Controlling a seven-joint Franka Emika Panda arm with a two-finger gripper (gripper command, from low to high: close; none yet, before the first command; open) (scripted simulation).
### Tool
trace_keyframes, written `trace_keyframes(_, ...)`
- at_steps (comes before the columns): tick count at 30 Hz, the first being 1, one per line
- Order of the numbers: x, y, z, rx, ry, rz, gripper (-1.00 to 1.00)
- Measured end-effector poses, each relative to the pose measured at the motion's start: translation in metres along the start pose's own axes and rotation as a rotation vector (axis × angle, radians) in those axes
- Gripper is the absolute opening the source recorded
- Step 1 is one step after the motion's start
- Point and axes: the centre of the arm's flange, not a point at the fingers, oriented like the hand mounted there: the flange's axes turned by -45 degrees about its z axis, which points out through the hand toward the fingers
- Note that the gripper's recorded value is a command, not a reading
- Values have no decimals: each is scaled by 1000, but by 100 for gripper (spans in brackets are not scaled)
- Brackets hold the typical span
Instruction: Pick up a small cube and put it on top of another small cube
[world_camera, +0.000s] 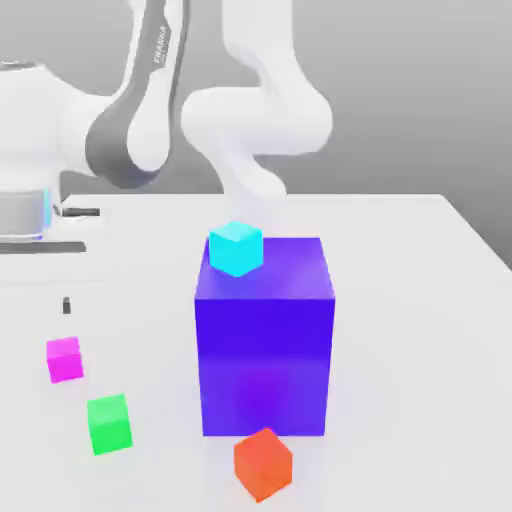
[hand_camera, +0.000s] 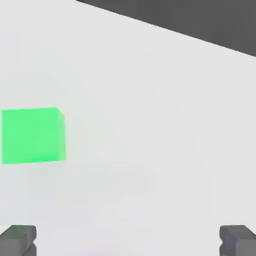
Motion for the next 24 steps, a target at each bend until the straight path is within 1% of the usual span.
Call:
trace_keyframes(3, -33, -8, 38, 45, -44, -39, 0)
trace_keyframes(8, -41, -11, 88, 52, -54, -51, 0)
trace_keyframes(9, -42, -12, 98, 53, -54, -50, -100)
trace_keyframes(16, -42, -13, 100, 56, -52, -50, -100)
trace_keyframes(24, -30, -12, 38, 57, -52, -61, -100)
